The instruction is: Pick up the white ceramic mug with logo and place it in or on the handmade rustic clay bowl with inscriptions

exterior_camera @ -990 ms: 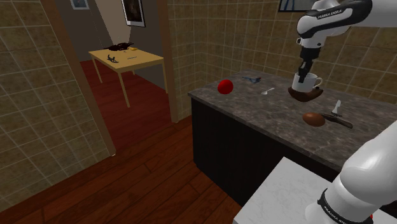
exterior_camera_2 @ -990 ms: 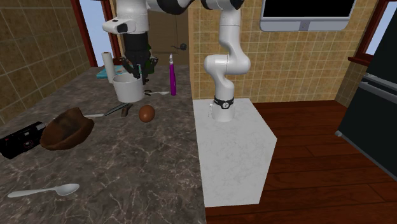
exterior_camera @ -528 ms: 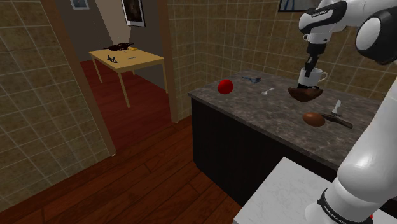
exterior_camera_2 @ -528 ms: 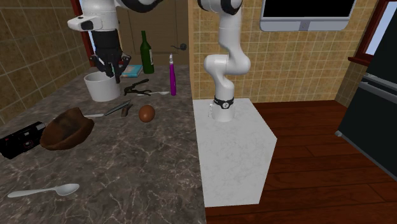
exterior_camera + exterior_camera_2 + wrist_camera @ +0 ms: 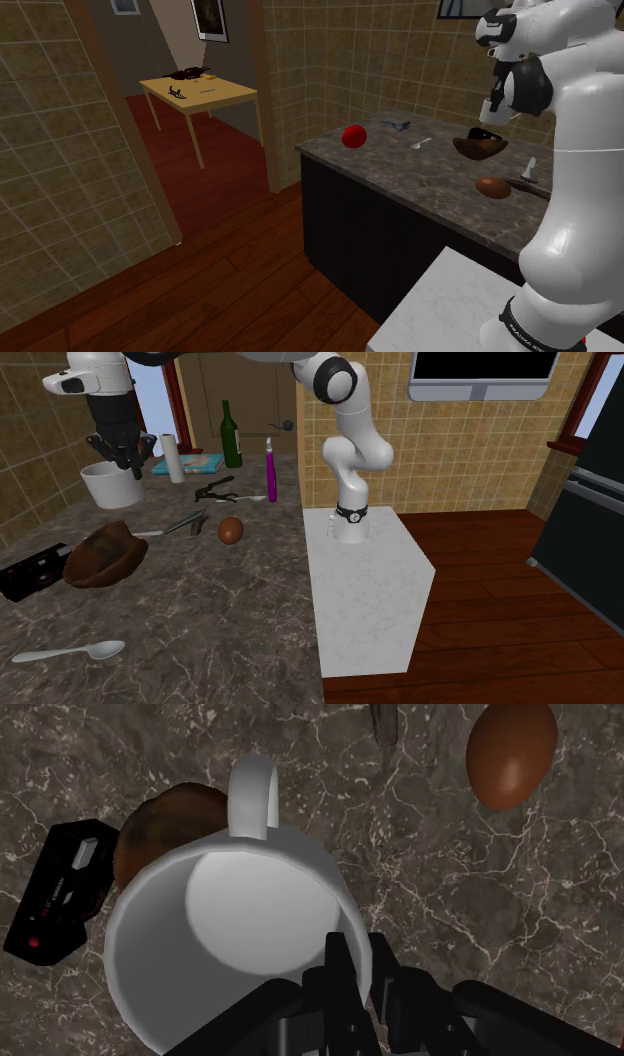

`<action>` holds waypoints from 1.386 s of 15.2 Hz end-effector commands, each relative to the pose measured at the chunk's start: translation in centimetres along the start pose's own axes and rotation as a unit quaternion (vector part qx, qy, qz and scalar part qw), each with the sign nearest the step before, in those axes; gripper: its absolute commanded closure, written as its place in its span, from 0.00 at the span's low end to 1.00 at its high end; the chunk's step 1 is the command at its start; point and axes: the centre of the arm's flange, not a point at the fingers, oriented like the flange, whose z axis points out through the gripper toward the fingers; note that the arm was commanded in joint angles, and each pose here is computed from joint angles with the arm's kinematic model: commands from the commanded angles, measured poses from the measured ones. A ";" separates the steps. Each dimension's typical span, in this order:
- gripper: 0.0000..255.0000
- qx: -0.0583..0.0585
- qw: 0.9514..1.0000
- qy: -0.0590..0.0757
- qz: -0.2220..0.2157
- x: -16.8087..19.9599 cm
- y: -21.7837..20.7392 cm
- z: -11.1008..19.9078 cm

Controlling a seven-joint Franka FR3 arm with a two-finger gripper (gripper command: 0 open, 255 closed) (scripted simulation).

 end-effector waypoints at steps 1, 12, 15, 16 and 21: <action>1.00 0.001 1.000 0.001 -0.002 0.2 2.9 0.1; 1.00 0.001 1.000 0.001 -0.002 0.3 4.9 4.7; 1.00 0.001 1.000 0.001 -0.002 0.4 4.8 6.3; 1.00 0.001 1.000 0.001 -0.002 0.4 4.8 6.9; 1.00 0.001 1.000 0.001 -0.002 0.6 4.7 9.5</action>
